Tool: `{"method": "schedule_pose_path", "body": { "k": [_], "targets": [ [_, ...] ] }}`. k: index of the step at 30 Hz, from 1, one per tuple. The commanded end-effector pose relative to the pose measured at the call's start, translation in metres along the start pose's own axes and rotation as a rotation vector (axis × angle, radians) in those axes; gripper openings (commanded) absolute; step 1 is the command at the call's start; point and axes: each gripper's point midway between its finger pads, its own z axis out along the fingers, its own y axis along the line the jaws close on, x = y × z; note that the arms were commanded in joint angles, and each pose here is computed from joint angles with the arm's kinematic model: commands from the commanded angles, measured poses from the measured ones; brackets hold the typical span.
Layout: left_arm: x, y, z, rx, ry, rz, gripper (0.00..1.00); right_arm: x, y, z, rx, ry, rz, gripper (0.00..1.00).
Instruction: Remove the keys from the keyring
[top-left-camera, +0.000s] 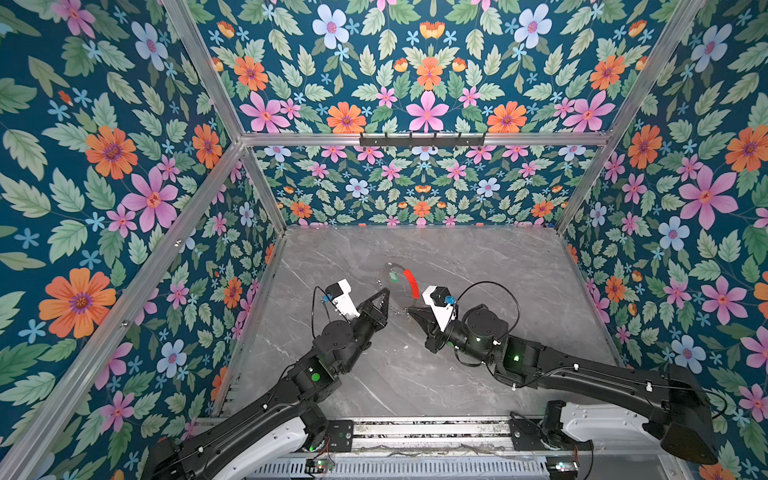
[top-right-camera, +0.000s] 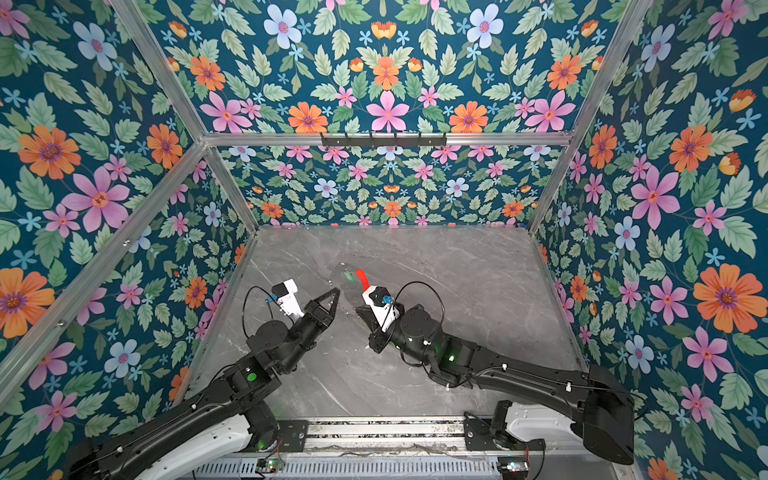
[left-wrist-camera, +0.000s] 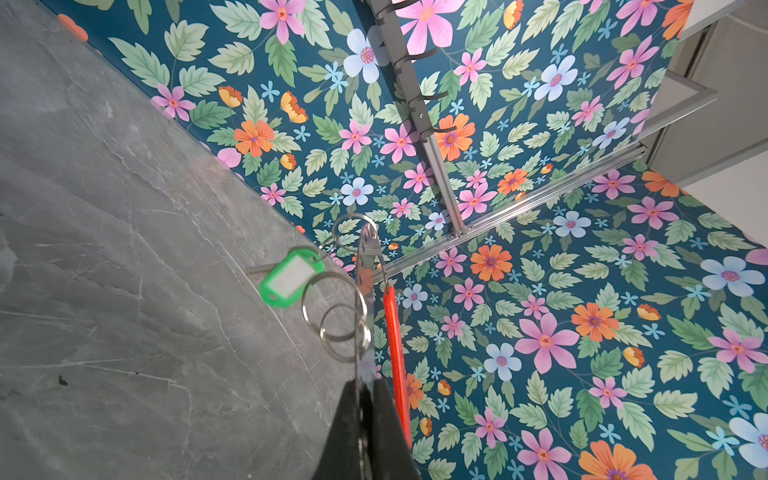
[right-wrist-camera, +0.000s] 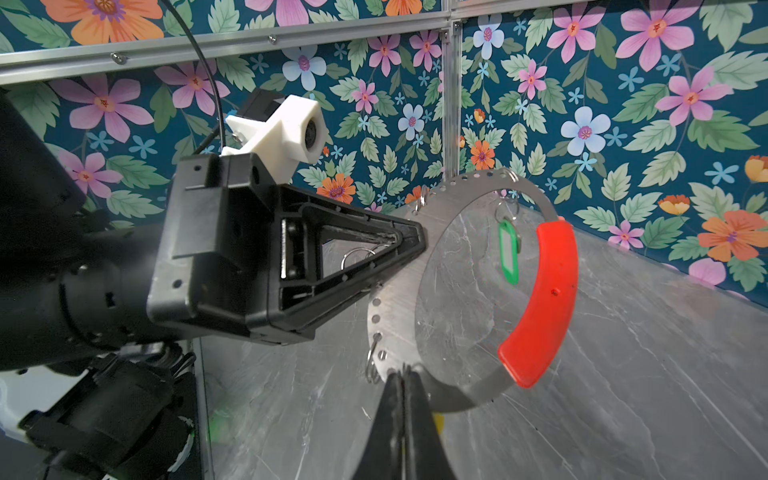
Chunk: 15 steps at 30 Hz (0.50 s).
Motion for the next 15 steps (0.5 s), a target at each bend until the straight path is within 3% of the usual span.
{"method": "schedule_pose_path", "body": {
  "k": [1, 2, 4, 5, 9, 15],
  "targets": [
    [0.006, 0.007, 0.0, -0.022, 0.023, 0.026, 0.0, -0.02, 0.0, -0.001, 0.007, -0.072, -0.005, 0.0],
    [0.006, 0.007, 0.0, -0.019, 0.025, 0.025, 0.04, -0.02, 0.0, -0.001, 0.006, -0.073, -0.002, 0.0],
    [0.007, 0.008, -0.001, -0.023, 0.033, 0.028, 0.25, -0.021, -0.002, -0.002, 0.012, -0.076, 0.012, 0.0],
    [0.007, 0.008, -0.002, -0.024, 0.035, 0.03, 0.3, -0.022, -0.004, -0.003, 0.008, -0.073, 0.023, 0.0],
    [0.006, 0.01, -0.008, -0.015, 0.032, 0.031, 0.34, -0.022, -0.013, -0.006, -0.036, -0.059, 0.087, 0.0],
    [0.015, 0.007, -0.015, 0.024, 0.087, 0.063, 0.48, -0.021, -0.018, -0.01, -0.128, -0.013, 0.151, 0.0]
  ]
}}
